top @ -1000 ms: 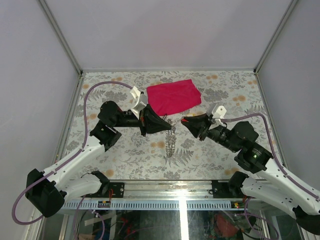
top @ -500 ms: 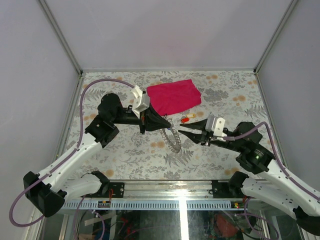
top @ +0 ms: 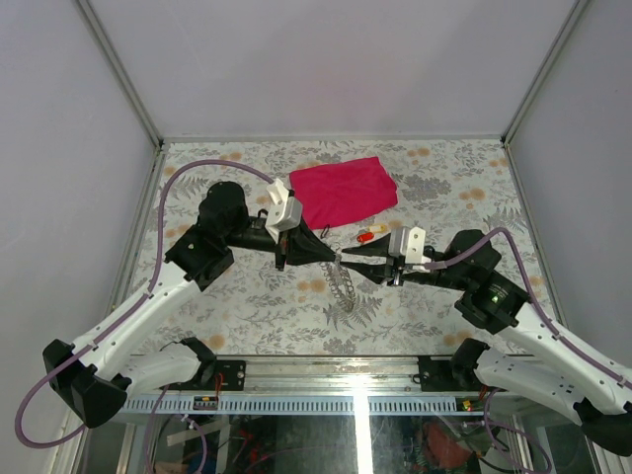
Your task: Put the keys on the keyring
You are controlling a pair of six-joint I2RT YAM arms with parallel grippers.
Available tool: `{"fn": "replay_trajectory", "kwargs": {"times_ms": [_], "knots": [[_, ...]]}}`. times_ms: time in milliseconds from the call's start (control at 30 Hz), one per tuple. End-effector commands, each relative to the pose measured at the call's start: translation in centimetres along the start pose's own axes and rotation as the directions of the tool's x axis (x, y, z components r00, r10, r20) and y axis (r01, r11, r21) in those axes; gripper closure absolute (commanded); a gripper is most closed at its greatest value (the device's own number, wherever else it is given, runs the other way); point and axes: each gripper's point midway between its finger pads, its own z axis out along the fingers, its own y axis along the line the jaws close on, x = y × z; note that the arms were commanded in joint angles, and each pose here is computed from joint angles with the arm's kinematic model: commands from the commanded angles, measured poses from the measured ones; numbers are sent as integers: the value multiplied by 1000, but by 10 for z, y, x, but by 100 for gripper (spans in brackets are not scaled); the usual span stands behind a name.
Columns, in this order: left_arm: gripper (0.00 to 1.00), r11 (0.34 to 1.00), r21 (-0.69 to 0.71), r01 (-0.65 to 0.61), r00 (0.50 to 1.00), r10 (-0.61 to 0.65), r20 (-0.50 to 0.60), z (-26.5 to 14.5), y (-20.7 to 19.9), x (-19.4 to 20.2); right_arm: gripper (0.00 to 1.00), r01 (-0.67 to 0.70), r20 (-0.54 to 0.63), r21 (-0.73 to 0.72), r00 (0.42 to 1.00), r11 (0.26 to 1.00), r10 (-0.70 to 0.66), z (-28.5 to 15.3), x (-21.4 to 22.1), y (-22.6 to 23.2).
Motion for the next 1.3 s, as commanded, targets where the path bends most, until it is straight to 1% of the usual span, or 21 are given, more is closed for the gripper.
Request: {"fn": "replay_trajectory", "kwargs": {"times_ms": [0, 133, 400, 967, 1033, 1167, 1267], "knots": [[100, 996, 34, -80, 997, 79, 25, 0, -7, -20, 68, 47, 100, -7, 994, 999, -46, 0, -39, -3], [100, 996, 39, -83, 996, 82, 27, 0, -8, -21, 70, 43, 84, -17, 996, 999, -41, 0, -35, -1], [100, 995, 53, -87, 996, 85, 30, 1, -12, -22, 70, 29, 48, -57, 999, 998, -26, 2, -24, 5], [100, 988, 106, -115, 993, 111, 47, -1, -25, -28, 77, 11, 30, -78, 1000, 997, -8, 5, -17, 8], [100, 988, 103, -116, 993, 112, 47, -1, -24, -29, 76, 10, 27, -78, 1000, 997, -7, 5, -16, 8], [100, 990, 87, -110, 993, 106, 45, -1, -23, -28, 70, 16, 18, -67, 1000, 998, -15, 3, -15, 7], [100, 995, 36, -97, 995, 95, 38, -1, -15, -27, 69, 35, 15, -32, 999, 999, -34, -4, -18, 3]]}}
